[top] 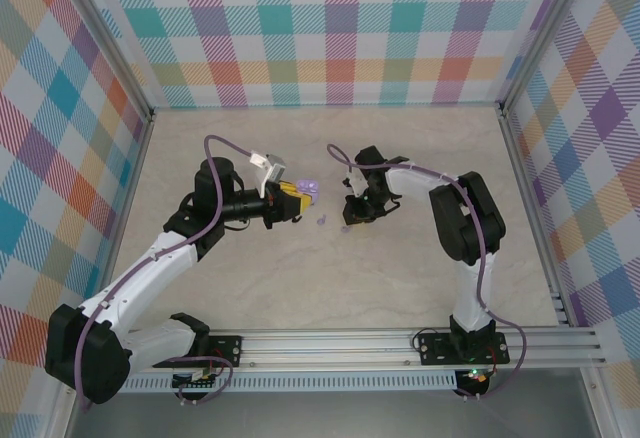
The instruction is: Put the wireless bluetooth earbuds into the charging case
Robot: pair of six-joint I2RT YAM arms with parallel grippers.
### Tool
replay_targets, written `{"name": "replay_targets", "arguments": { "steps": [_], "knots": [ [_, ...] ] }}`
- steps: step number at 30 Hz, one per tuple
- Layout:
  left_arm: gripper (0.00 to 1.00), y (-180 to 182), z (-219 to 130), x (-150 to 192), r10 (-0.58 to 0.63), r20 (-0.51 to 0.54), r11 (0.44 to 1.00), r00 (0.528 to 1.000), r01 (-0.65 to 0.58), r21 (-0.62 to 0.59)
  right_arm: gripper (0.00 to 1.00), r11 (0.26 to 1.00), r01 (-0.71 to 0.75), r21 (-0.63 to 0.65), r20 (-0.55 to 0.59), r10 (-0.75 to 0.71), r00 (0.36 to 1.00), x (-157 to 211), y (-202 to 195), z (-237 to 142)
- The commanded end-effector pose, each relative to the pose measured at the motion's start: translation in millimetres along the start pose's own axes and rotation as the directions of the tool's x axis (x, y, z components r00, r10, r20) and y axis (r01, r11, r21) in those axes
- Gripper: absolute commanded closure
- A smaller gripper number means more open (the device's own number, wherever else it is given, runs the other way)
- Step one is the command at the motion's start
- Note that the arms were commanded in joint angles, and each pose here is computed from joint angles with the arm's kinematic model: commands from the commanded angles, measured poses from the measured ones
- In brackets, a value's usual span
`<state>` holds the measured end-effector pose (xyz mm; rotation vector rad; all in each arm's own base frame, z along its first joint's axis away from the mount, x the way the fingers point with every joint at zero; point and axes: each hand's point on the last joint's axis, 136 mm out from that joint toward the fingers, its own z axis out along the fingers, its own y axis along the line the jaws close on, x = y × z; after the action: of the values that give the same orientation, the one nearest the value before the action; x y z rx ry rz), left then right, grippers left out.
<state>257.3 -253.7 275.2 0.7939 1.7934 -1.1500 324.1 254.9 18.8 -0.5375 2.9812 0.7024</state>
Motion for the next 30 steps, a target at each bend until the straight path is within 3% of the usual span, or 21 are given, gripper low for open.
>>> {"name": "replay_targets", "arguments": {
  "steps": [1, 30],
  "knots": [
    [0.80, -4.9, -2.9, -2.2, 0.014, 0.013, 1.000, 1.000, -0.014, 0.003, 0.83, 1.000, -0.008, 0.014, -0.042, 0.008, 0.999, 12.2, 0.2, 0.9],
    [0.80, -11.3, -8.3, -7.8, 0.028, 0.029, 1.000, 0.999, -0.028, 0.005, 0.81, 1.000, 0.018, 0.015, -0.126, -0.016, 0.992, 55.6, 15.9, 2.2]
  ]
}}
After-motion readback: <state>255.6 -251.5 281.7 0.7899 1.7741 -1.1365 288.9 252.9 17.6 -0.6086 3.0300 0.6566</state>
